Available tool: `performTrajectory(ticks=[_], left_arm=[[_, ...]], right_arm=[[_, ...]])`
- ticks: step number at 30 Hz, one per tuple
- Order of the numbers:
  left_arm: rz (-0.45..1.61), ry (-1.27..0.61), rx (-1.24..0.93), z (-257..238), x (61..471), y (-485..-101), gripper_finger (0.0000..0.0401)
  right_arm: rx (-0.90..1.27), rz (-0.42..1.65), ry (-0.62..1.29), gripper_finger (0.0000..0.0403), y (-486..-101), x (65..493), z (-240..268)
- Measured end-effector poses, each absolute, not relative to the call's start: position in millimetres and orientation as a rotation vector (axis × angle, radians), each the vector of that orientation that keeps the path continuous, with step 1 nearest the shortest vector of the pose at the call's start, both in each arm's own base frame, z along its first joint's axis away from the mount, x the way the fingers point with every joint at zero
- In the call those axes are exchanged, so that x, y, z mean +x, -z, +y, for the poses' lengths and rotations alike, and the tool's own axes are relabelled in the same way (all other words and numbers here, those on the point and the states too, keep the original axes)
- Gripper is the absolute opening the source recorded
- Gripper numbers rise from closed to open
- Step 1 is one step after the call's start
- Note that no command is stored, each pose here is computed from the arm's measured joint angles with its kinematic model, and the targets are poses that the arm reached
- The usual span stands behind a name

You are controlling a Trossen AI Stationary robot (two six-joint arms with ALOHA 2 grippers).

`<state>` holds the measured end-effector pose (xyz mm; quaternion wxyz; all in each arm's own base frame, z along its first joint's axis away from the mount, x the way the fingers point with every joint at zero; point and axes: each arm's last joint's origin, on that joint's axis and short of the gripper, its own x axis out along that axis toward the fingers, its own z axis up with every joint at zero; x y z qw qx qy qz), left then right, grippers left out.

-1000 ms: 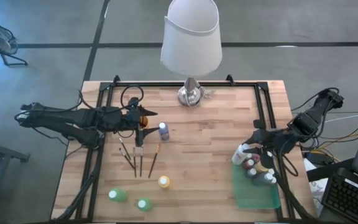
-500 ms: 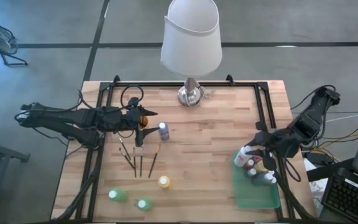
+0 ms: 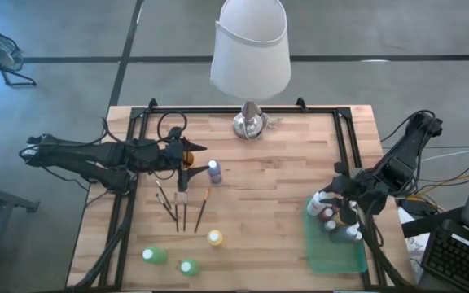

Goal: Pick & Place Paint Supplies
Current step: Put the white paint bottle into the green bin

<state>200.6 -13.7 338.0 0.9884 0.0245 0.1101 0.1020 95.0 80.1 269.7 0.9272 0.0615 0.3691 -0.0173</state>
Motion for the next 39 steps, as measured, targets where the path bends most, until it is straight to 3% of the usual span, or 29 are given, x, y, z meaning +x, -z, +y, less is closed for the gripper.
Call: performTrajectory(ticks=[14,36,39], left_arm=[[0.203,-0.205,0.050,-14,201,-340,0.0285],[0.202,-0.205,0.047,-14,201,-340,0.0285],[0.197,-0.205,0.046,-14,201,-340,0.0285]], right_arm=[[0.140,0.758,0.044,0.0113,-237,99,84],[0.113,0.756,0.076,0.0114,-230,98,82],[0.109,0.758,0.077,0.0137,-230,98,82]])
